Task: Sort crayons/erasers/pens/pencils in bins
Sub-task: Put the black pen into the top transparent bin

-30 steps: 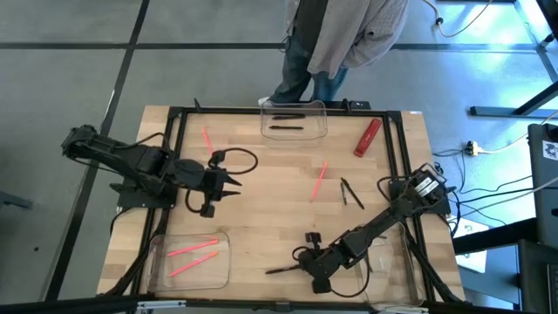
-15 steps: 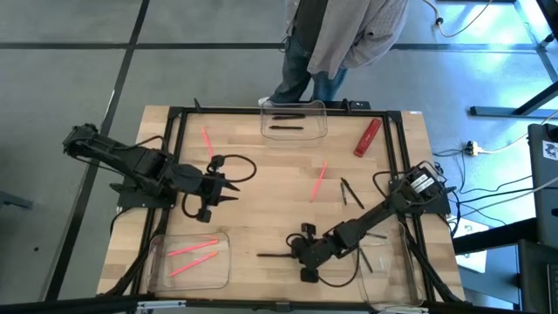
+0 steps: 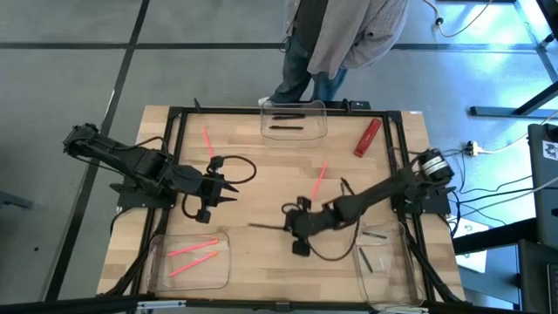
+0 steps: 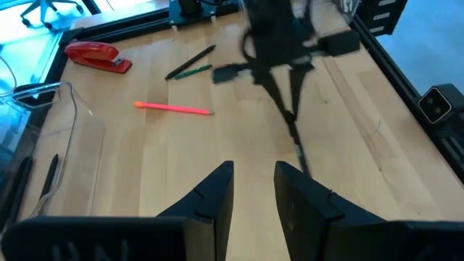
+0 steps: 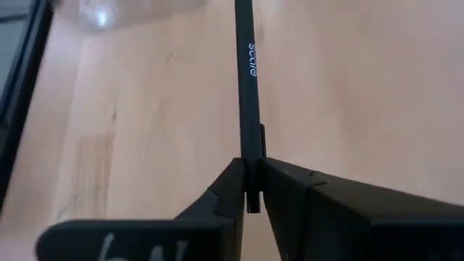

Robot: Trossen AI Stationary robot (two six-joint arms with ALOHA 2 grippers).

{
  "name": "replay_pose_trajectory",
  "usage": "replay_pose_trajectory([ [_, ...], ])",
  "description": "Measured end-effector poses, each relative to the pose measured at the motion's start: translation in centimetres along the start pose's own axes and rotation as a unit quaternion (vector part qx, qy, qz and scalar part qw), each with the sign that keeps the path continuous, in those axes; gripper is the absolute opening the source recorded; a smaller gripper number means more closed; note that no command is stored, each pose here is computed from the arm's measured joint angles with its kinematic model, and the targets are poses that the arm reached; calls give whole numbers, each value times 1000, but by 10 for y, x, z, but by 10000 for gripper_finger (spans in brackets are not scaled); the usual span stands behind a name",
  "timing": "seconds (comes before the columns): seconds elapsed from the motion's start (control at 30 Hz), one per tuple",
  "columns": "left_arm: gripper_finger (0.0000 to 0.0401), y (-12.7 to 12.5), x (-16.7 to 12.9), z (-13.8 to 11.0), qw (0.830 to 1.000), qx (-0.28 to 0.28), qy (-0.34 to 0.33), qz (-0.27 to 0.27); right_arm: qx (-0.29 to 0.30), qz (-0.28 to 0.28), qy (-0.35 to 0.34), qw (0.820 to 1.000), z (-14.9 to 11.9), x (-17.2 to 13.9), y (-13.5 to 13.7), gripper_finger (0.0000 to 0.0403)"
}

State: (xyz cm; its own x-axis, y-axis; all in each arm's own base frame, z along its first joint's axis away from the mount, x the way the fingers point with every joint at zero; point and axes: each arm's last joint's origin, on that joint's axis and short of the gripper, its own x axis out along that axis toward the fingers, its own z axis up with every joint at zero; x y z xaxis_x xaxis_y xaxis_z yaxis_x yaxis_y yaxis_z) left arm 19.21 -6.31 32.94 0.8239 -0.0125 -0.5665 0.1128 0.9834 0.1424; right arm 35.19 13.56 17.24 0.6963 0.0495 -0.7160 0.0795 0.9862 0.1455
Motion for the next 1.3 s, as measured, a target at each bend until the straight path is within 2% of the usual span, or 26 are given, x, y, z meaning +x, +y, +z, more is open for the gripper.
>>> replay_pose_trajectory([
  [0.33,94,0,0,-3,1000,-11,17,1,3,-62,-24,998,42,-44,-67,48],
  [0.67,94,2,0,-3,999,-19,17,30,-23,-148,-51,987,68,-77,-148,48],
  [0.77,94,5,1,-3,999,-32,14,40,-34,-176,-45,983,70,-80,-172,48],
  [0.97,94,17,2,-3,991,-61,12,121,-42,-222,-32,974,70,-88,-214,48],
  [1.1,94,27,3,-4,985,-73,15,157,-46,-237,-25,970,69,-94,-235,48],
  [1.3,94,38,4,-5,979,-89,19,181,-42,-254,-10,966,64,-95,-260,48],
])
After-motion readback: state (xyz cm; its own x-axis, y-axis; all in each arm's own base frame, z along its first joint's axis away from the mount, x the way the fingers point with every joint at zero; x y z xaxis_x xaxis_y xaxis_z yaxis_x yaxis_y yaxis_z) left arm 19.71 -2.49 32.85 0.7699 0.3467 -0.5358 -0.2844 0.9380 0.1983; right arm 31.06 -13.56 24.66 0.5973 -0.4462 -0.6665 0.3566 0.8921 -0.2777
